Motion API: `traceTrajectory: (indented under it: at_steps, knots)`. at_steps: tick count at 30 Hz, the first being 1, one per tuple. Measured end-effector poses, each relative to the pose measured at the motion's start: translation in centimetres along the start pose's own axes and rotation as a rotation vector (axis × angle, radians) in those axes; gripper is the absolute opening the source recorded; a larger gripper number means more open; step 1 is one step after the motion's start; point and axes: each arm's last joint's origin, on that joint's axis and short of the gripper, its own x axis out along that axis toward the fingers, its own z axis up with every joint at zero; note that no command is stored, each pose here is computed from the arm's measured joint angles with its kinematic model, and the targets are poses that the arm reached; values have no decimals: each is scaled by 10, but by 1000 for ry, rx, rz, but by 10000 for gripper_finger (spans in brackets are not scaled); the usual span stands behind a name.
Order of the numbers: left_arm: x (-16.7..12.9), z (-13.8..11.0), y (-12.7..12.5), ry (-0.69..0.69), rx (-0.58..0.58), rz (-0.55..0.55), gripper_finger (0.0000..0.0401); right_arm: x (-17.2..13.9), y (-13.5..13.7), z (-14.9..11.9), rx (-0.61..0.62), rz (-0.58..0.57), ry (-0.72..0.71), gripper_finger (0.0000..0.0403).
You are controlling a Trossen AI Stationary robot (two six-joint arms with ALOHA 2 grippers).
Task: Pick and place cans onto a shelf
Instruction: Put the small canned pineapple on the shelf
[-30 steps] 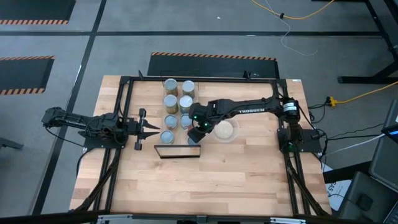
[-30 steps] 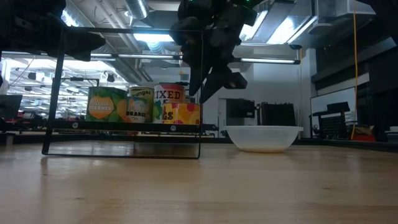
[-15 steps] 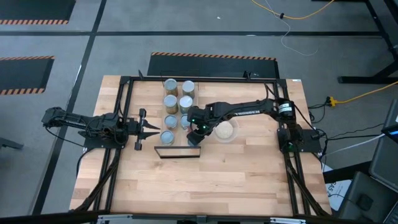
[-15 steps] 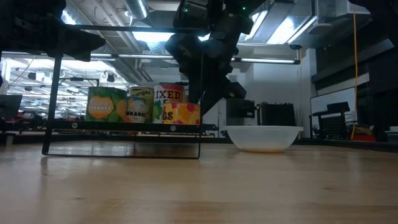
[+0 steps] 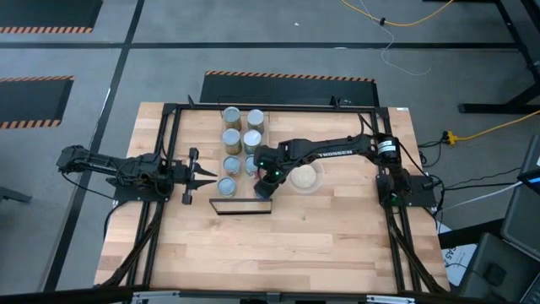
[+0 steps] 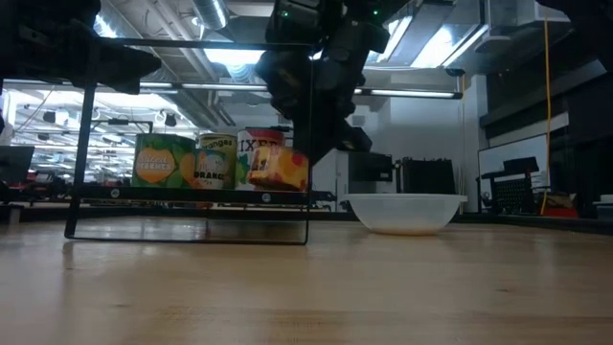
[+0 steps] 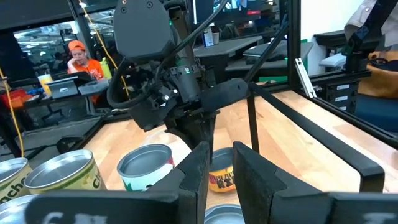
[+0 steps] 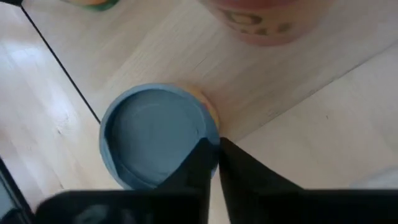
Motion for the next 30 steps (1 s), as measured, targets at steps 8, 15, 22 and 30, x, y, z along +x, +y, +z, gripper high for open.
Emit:
traceTrajectory:
  at_steps: [8, 15, 22, 30]
  knots:
    - [0, 0, 0, 1, 0, 0, 64, 0, 1, 2, -177, 2, -27, 17]
    - [0, 0, 0, 1, 0, 0, 64, 0, 2, 3, -337, 6, -39, 18]
    - [0, 0, 0, 1, 0, 0, 64, 0, 4, 6, -524, 19, -78, 18]
    - [0, 0, 0, 0, 1, 0, 64, 0, 5, 7, -692, 13, -83, 19]
